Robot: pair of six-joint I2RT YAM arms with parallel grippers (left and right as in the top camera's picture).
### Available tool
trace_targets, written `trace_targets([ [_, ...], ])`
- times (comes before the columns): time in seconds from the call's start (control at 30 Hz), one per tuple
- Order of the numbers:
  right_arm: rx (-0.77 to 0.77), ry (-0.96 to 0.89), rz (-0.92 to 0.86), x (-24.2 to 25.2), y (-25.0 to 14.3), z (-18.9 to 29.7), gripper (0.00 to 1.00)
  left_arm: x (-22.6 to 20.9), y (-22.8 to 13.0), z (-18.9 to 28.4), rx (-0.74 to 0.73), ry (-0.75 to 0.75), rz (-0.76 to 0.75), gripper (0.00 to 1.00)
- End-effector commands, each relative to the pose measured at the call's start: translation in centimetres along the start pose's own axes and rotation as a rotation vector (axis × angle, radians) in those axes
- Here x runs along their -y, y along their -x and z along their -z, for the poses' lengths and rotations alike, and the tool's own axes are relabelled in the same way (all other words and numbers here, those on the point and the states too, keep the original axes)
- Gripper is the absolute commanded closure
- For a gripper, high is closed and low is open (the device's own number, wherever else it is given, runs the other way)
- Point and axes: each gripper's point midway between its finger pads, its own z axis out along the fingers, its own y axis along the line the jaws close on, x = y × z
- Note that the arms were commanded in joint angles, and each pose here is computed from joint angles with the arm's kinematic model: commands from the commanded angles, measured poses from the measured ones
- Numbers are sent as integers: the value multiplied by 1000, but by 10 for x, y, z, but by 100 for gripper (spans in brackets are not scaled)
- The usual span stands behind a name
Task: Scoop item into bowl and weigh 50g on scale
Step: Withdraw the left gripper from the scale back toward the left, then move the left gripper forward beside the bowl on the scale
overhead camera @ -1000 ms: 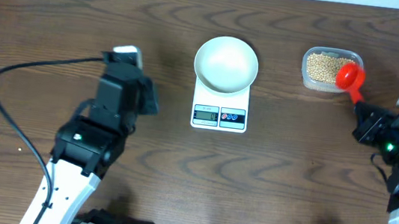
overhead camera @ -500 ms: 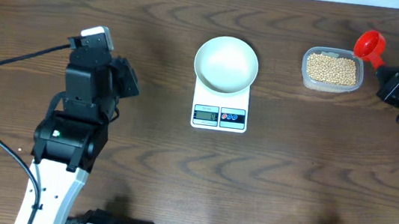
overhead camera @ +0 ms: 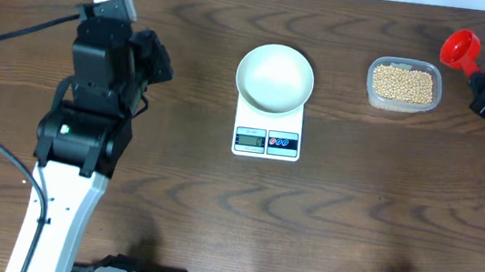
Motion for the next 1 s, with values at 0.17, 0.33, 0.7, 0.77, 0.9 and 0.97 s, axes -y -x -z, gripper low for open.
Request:
trace_targets([
  [0.17,-4,-20,-3,-2,2,5,99,38,-8,-22,-142,-170,-4,93],
  [0.33,-14,-31,-7,0,0,5,99,42,-27,-28,-277,-184,-52,93],
  [0.7,-65,-67,-5,7,-14,6,99,50,-114,2,-651,-321,-360,89],
  [0.77,-74,-70,-1,8,-16,6,99,57,-129,13,-696,-364,-454,88],
  [0.9,-76,-73,5,8,-17,6,99,69,-145,25,-713,-461,-652,78],
  [0.97,-77,-73,5,8,-17,6,99,74,-149,28,-706,-503,-739,77],
])
